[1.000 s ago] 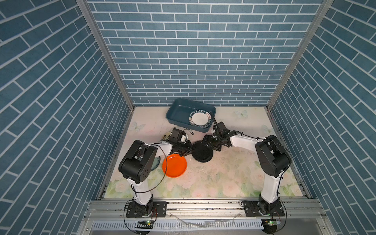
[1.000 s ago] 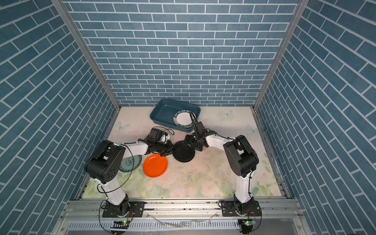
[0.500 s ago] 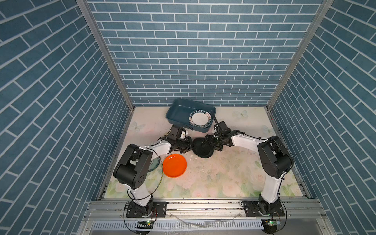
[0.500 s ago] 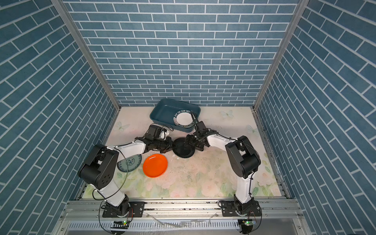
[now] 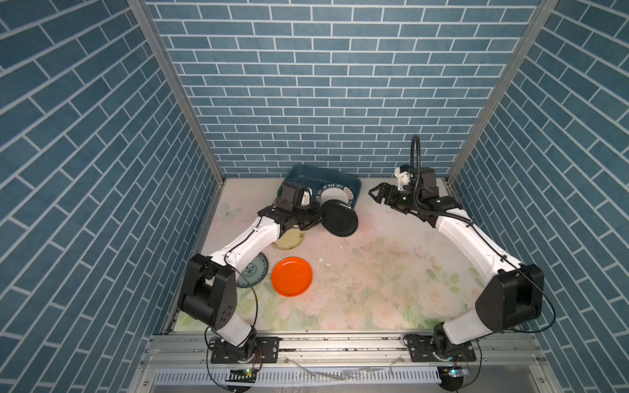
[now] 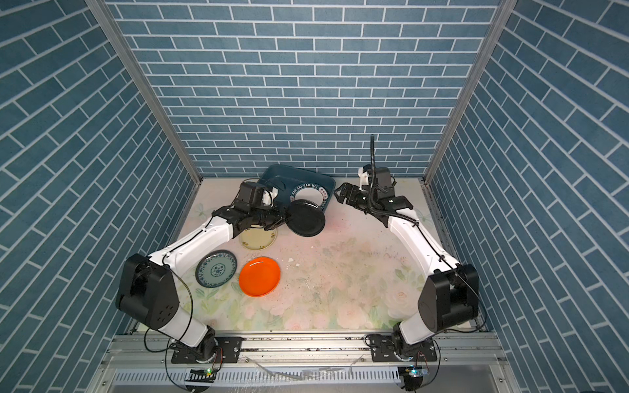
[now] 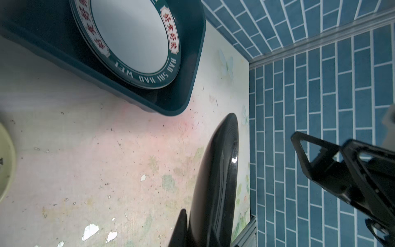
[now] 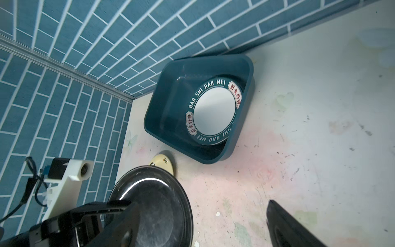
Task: Place the plates into the plastic bin on the countertop
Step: Pick up the plate from the center of the table, then place the plate in the plastic bin.
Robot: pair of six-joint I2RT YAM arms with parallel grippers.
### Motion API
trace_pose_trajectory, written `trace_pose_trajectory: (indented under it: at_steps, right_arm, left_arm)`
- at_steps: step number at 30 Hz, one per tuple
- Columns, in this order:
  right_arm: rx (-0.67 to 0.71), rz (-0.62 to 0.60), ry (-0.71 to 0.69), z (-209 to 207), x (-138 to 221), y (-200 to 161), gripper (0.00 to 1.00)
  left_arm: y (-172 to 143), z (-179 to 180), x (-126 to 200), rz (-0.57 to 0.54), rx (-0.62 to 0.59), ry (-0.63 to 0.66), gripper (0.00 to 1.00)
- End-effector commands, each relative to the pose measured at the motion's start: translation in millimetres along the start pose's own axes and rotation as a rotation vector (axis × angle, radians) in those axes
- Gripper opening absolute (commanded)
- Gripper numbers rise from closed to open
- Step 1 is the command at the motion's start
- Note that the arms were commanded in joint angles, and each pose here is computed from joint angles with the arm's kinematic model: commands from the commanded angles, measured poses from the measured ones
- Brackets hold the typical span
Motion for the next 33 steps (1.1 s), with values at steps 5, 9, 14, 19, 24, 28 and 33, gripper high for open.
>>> trace_pose_trajectory:
  at_steps: [5,9,14,19,24,28,33]
  right_arm:
    - [0.096,-0.009,-0.036,-7,23,6,0.94]
    - [0.100,-0.037,-0.057,-8,26,18,0.94]
    - [0.077,-0.085,-0.138,-20,24,34,0.94]
    - [0.038,-0.091,-0.159,-28,7,45,0.94]
    - [0.000,-0.075,-0.171,-35,-11,50,0.94]
    - [-0.009,-0.073,-0.205,-43,-15,49,0.94]
    - [-0.021,-0.059,-0.240,-50,-18,44,0.94]
  left_arm:
    - [53,-7,-43,-0.097,0.050,0.064,0.00]
    - [86,-3,-73,-0.110,0.070,0.086,0.00]
    - [121,24,-109,-0.110,0.157,0.070,0.00]
    - [147,41,-136,-0.099,0.190,0.082,0.00]
    - [157,41,-159,-0.070,0.184,0.080,0.00]
    - [160,48,-175,-0.053,0.208,0.064,0.00]
    - [159,57,-186,-0.032,0.244,0.069,0.02]
Point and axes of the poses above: each gripper's point midway between its finger pads, its own x axis back along the fingers, its own z axis along the line the jaws close on, y = z × x, the point moved 3 cm from there along x, back along the fingers, and after that the axes turned 13 degrees about x, right-handed, at the moved point
